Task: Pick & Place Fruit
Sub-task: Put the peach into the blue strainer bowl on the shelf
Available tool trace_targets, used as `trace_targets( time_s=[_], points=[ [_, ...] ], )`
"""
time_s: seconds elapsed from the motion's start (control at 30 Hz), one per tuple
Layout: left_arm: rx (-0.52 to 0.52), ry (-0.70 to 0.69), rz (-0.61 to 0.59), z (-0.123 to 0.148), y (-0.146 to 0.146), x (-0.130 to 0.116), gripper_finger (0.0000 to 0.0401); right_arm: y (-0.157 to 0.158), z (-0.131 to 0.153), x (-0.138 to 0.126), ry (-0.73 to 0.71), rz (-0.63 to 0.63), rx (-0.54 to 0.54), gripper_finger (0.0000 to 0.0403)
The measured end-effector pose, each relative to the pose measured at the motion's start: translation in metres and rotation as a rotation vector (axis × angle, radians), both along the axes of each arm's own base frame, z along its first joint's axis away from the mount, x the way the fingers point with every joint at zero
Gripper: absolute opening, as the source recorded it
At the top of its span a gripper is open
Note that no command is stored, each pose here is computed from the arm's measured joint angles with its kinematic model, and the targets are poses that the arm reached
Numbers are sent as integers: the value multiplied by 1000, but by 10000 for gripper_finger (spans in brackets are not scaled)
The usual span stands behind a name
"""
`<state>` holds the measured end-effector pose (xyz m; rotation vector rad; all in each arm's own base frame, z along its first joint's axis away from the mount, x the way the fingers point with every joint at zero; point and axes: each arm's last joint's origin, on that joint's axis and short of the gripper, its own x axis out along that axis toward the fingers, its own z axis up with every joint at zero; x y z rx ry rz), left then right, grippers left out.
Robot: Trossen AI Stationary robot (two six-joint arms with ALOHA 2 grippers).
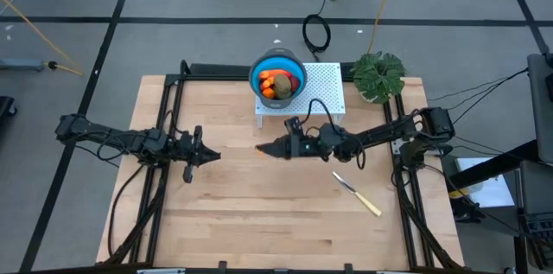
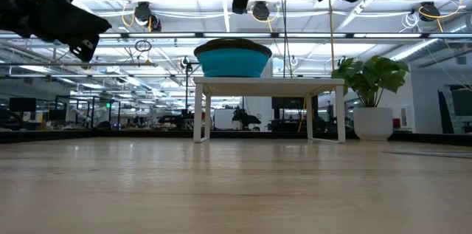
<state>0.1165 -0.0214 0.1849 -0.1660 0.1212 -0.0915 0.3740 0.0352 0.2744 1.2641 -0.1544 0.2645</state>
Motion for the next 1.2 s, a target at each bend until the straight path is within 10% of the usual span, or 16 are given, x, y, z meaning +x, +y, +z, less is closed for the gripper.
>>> trace_targets(
  time_s=[0.3, 0.67, 1.2],
  points=[
    [-65, 7, 7, 0, 0, 0, 21, -21, 6, 0, -36, 36, 292, 152],
    [-74, 8, 8, 0, 0, 0, 21, -25, 8, -1, -60, 43, 329, 154],
    [-79, 18, 7, -1, 0, 0, 21, -72, 30, -14, -280, -193, -402, 153]
  ],
)
